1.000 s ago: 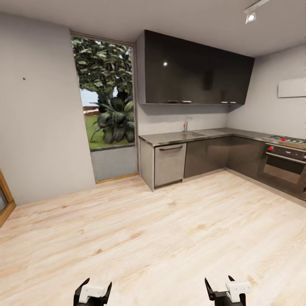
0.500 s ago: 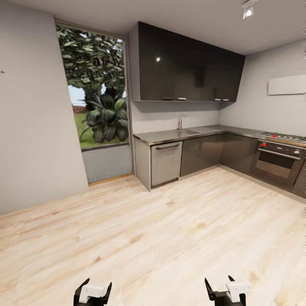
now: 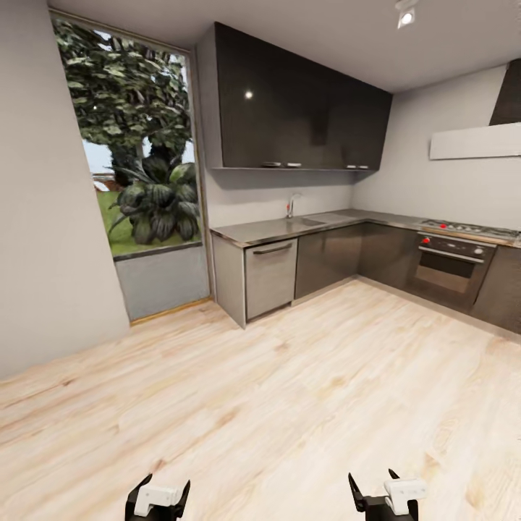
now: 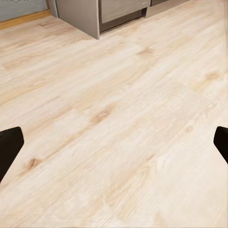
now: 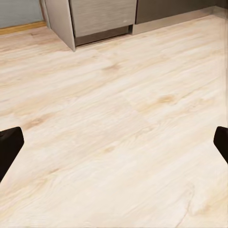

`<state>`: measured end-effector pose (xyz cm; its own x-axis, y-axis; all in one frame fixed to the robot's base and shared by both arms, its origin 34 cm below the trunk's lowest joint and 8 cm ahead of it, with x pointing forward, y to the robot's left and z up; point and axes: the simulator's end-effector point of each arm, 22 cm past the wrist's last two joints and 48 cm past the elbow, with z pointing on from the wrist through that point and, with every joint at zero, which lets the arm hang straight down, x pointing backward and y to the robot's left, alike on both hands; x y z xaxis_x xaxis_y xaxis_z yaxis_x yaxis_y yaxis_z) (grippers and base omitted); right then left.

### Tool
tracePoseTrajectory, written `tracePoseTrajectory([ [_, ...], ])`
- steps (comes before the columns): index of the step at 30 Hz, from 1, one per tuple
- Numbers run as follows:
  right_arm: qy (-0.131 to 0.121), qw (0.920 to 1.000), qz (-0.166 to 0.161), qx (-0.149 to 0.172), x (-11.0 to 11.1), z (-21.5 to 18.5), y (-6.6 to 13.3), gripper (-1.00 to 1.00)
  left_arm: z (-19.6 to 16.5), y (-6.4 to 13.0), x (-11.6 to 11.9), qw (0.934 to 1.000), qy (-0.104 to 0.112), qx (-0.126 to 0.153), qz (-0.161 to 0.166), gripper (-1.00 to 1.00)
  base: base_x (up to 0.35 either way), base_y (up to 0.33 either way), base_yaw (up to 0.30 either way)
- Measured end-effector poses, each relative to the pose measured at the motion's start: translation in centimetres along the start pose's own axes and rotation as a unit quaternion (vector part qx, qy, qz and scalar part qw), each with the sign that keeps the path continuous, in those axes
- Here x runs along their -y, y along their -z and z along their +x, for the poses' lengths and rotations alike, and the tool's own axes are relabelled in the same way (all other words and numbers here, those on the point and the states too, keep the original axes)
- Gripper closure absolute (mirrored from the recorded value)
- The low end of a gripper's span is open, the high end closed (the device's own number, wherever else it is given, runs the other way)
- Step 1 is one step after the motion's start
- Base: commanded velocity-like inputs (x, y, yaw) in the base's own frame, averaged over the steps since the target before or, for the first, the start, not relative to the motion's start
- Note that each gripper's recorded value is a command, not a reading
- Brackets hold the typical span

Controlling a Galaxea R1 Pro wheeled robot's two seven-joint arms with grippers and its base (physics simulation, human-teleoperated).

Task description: Put the three can of soda from the living room inside the tash can in the kitchen.

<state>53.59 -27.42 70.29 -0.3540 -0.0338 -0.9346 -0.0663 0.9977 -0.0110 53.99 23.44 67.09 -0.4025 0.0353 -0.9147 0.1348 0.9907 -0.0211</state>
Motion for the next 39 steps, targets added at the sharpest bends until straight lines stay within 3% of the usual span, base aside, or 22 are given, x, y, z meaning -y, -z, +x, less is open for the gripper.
tracePoseTrajectory([
  [12,0.000,1.0000,0.000,-0.003,-0.02,0.28,-0.02,-1.00,0.31,-0.01,0.05,1.0000,0.000,-0.004,0.001,-1.00,0.050,0.010,-0.224],
  [39,-0.001,0.9999,0.000,-0.011,-0.04,0.90,-0.05,-1.00,0.91,-0.06,0.27,0.9999,0.000,-0.011,0.003,-1.00,0.001,-0.269,-0.226],
])
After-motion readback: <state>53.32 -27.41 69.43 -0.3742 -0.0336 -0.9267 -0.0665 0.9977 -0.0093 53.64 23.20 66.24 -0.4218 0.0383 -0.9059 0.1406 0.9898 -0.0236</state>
